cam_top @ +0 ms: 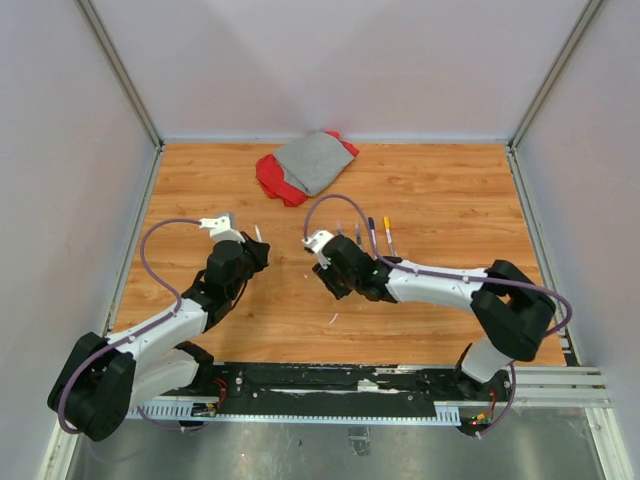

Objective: Insert the pens into the pen caps
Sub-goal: Pick up the pen cap from the center of the board, then place the pen cap at the center of the board.

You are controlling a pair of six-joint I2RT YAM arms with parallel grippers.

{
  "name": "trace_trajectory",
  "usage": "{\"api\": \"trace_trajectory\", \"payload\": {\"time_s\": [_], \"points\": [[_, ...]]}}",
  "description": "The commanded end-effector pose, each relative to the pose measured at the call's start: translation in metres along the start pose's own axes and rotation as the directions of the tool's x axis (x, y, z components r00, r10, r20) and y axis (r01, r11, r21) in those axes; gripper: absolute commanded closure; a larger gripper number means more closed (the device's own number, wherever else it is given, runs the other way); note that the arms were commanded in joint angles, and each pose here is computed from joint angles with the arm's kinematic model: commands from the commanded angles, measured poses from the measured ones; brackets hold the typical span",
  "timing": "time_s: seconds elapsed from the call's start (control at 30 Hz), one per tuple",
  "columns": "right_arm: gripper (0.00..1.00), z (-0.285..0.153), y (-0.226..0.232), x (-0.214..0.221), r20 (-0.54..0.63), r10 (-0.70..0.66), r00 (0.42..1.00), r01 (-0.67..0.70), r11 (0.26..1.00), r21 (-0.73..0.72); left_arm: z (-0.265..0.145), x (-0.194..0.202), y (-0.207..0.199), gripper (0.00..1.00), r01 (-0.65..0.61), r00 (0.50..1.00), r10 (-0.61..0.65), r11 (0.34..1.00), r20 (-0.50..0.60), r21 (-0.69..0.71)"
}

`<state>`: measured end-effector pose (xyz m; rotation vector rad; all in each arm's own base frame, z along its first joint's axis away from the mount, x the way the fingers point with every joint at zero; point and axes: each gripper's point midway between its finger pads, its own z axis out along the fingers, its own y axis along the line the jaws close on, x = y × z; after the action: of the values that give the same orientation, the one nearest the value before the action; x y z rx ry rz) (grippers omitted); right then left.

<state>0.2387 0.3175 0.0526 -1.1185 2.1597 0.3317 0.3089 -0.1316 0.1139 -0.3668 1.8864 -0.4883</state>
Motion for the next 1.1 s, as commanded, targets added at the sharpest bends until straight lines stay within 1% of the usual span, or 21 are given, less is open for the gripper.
{"api": "trace_trajectory", "payload": {"time_s": [0.0,0.07,0.13,0.17,0.27,0.3,0.37,0.47,0.53,0.57,0.7,0.8,0.93,1.07], "points": [[0.85,-0.03,-0.037,0.017,0.125,0.42,0.899,-0.438,0.85,0.294,0.003,-0.012,-0.009,1.0,0.014,0.999,-0.015,1.0,0.032,0.026],[0.83,-0.039,-0.047,0.033,0.174,0.531,0.829,-0.555,0.745,0.37,0.004,-0.012,-0.008,1.0,0.013,1.0,-0.013,1.0,0.028,0.02],[0.83,-0.048,-0.054,0.047,0.205,0.61,0.766,-0.628,0.638,0.447,0.004,-0.011,-0.008,0.99,0.013,1.0,-0.014,1.0,0.026,0.018],[0.84,-0.053,-0.056,0.057,0.194,0.634,0.749,-0.634,0.598,0.49,0.004,-0.011,-0.008,0.99,0.014,1.0,-0.014,1.0,0.025,0.017],[0.83,-0.061,-0.057,0.069,0.212,0.706,0.676,-0.677,0.481,0.557,0.005,-0.009,-0.009,1.0,0.013,1.0,-0.013,1.0,0.018,0.02],[0.84,-0.062,-0.056,0.072,0.214,0.728,0.652,-0.687,0.447,0.572,0.005,-0.009,-0.008,1.0,0.013,1.0,-0.013,1.0,0.016,0.019],[0.83,-0.062,-0.052,0.079,0.202,0.763,0.615,-0.695,0.402,0.596,0.005,-0.009,-0.009,0.99,0.013,1.0,-0.013,1.0,0.018,0.018],[0.82,-0.06,-0.046,0.086,0.19,0.797,0.574,-0.699,0.355,0.621,0.004,-0.011,-0.008,0.99,0.01,1.0,-0.011,1.0,0.024,0.017],[0.81,-0.058,-0.044,0.091,0.186,0.808,0.559,-0.696,0.336,0.634,0.005,-0.011,-0.008,0.99,0.011,1.0,-0.011,1.0,0.024,0.015],[0.79,-0.057,-0.043,0.093,0.187,0.812,0.553,-0.697,0.328,0.638,0.005,-0.011,-0.008,0.99,0.01,1.0,-0.011,1.0,0.024,0.015],[0.75,-0.052,-0.042,0.099,0.184,0.817,0.547,-0.699,0.324,0.638,0.005,-0.01,-0.008,0.99,0.01,1.0,-0.01,1.0,0.019,0.015],[0.72,-0.047,-0.039,0.1,0.172,0.819,0.548,-0.703,0.34,0.625,0.006,-0.009,-0.008,0.99,0.008,1.0,-0.009,1.0,0.019,0.015],[0.61,-0.039,-0.032,0.097,0.152,0.821,0.55,-0.724,0.378,0.577,0.006,-0.008,-0.007,0.99,0.007,1.0,-0.007,1.0,0.014,0.015],[0.53,-0.04,-0.031,0.096,0.145,0.814,0.562,-0.728,0.403,0.555,0.006,-0.008,-0.008,1.0,0.008,1.0,-0.008,1.0,0.013,0.015]]}}
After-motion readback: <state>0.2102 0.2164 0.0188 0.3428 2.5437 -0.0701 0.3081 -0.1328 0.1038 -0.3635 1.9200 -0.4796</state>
